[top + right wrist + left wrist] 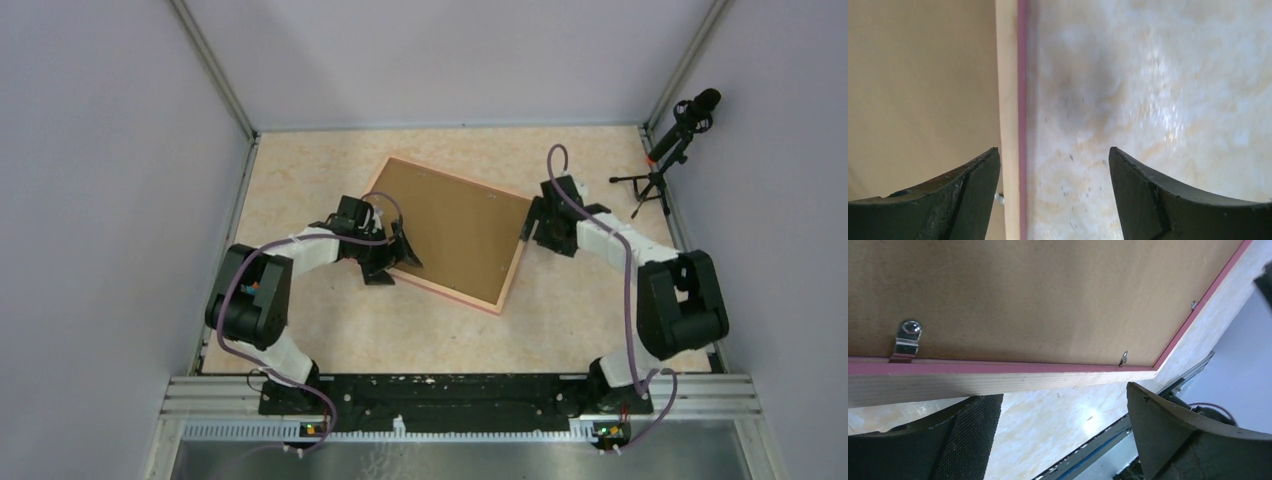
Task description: Put the photo into the frame
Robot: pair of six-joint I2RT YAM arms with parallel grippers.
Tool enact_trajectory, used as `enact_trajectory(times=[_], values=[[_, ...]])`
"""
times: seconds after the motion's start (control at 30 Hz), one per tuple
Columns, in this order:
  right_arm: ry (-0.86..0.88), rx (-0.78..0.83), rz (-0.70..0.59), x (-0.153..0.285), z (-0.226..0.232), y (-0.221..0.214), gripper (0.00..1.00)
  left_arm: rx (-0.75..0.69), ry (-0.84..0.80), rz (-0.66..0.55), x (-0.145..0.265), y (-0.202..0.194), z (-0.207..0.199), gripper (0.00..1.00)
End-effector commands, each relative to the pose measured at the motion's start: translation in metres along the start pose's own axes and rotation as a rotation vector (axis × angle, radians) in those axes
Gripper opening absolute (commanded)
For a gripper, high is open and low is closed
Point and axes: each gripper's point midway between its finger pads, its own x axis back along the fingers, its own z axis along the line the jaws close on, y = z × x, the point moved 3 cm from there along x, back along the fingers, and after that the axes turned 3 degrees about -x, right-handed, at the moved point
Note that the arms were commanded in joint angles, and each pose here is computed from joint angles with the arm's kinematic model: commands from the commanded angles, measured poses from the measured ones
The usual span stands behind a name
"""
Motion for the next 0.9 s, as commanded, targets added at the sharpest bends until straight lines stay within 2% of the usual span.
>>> enact_trajectory(times=[0.0, 0.17, 0.2, 0.37, 0.5, 0.63, 0.87], values=[[0.056, 0.071, 0.148, -0.015, 0.011, 0.022, 0.78, -0.110, 0.050, -0.016, -0.001, -0.017, 0.026, 0.99], [0.057, 0.060, 0.179, -0.045, 0.028, 0.034, 0.75, -0.121, -0.009, -0.028, 0.006, -0.023, 0.019, 0.99], [0.044, 0.055, 0.191, -0.051, 0.027, 0.033, 0.70, -0.114, -0.012, -0.016, 0.004, -0.025, 0.020, 0.99], [0.019, 0.015, 0.254, -0.060, 0.015, 0.007, 0.32, -0.092, -0.024, 0.012, -0.001, -0.025, 0.021, 0.99], [0.029, -0.026, 0.255, -0.047, -0.001, -0.019, 0.16, -0.103, 0.041, 0.029, -0.006, -0.005, 0.028, 0.99], [0.083, -0.018, 0.307, -0.032, -0.011, -0.054, 0.09, -0.085, 0.097, 0.068, -0.011, 0.021, 0.042, 0.99], [0.207, 0.141, 0.382, 0.004, 0.005, -0.119, 0.07, -0.063, 0.119, 0.055, -0.018, 0.056, 0.040, 0.99]])
